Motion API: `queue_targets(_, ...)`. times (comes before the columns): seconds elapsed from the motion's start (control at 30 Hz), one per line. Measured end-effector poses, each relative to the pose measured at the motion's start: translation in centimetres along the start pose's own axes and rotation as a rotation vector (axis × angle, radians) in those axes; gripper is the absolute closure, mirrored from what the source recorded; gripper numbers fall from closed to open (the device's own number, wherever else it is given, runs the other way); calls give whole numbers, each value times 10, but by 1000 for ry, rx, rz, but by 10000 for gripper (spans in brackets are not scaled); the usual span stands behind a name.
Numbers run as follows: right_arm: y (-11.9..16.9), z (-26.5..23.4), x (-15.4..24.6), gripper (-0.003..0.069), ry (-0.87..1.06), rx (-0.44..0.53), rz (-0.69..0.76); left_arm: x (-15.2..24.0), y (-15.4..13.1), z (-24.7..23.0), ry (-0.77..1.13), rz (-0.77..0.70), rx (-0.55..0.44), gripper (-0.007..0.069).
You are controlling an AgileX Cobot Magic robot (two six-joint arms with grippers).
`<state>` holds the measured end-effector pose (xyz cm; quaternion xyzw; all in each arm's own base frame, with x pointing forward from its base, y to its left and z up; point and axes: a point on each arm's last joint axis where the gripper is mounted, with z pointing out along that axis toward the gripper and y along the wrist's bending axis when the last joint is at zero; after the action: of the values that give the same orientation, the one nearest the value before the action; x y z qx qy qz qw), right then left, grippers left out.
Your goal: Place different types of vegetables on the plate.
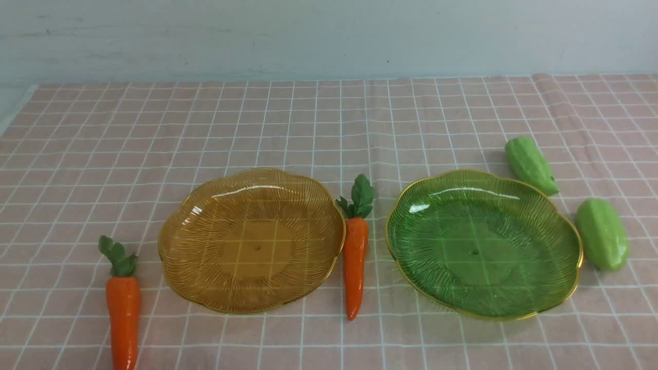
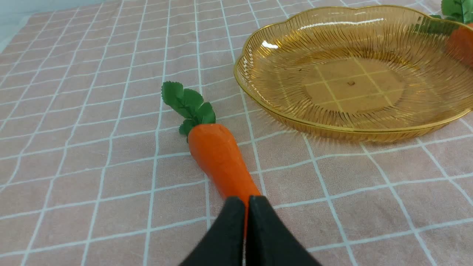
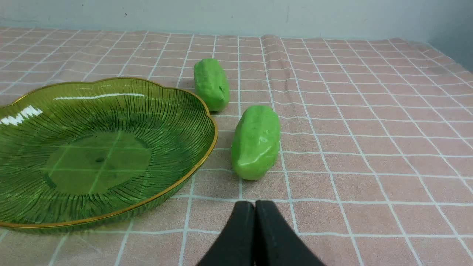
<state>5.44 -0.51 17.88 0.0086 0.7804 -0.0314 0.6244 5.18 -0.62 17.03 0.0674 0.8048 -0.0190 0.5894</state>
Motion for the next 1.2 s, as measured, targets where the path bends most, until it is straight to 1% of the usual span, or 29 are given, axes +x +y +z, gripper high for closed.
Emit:
queue_targets(0.53,0,0,0,676,0,0,0,0,0,0,-1,0,0,629)
queue_targets(0.6,0,0,0,676,0,0,0,-1,0,0,-7,-11,15,629)
queue_targets(0.63,0,0,0,676,0,0,0,-1,-1,0,-10,-24,7,629)
queue_targets(0.67,0,0,0,676,0,0,0,-2,-1,0,-23,-51,12,629)
queue_targets(0.73,0,0,0,676,0,0,0,-6,-3,0,-62,-168,40,629)
queue_targets(0.77,0,0,0,676,0,0,0,-9,-4,0,-95,-262,58,629)
queue_targets(0.8,0,0,0,676,0,0,0,-12,-5,-1,-120,-340,96,629)
queue_targets(0.83,0,0,0,676,0,0,0,-14,-5,-1,-143,-411,88,629)
queue_targets(0.9,0,0,0,676,0,0,0,-19,-5,-2,-189,-528,111,629)
queue_targets(0.93,0,0,0,676,0,0,0,-20,-5,-2,-200,-564,118,629)
queue_targets(1.0,0,0,0,676,0,0,0,-26,-3,-4,-269,-662,128,629)
queue_targets(1.03,0,0,0,676,0,0,-1,-32,1,-6,-339,-725,140,629)
queue_targets(1.1,0,0,0,676,-4,-1,5,-38,6,-8,-431,-793,111,629)
queue_targets(1.13,1,0,-1,676,-14,-30,30,-42,10,-11,-502,-837,96,629)
queue_targets(1.17,2,0,-3,676,-38,-19,75,-47,15,-14,-582,-873,76,629)
queue_targets(1.2,2,0,-4,676,-43,-20,80,-47,15,-14,-582,-875,76,629)
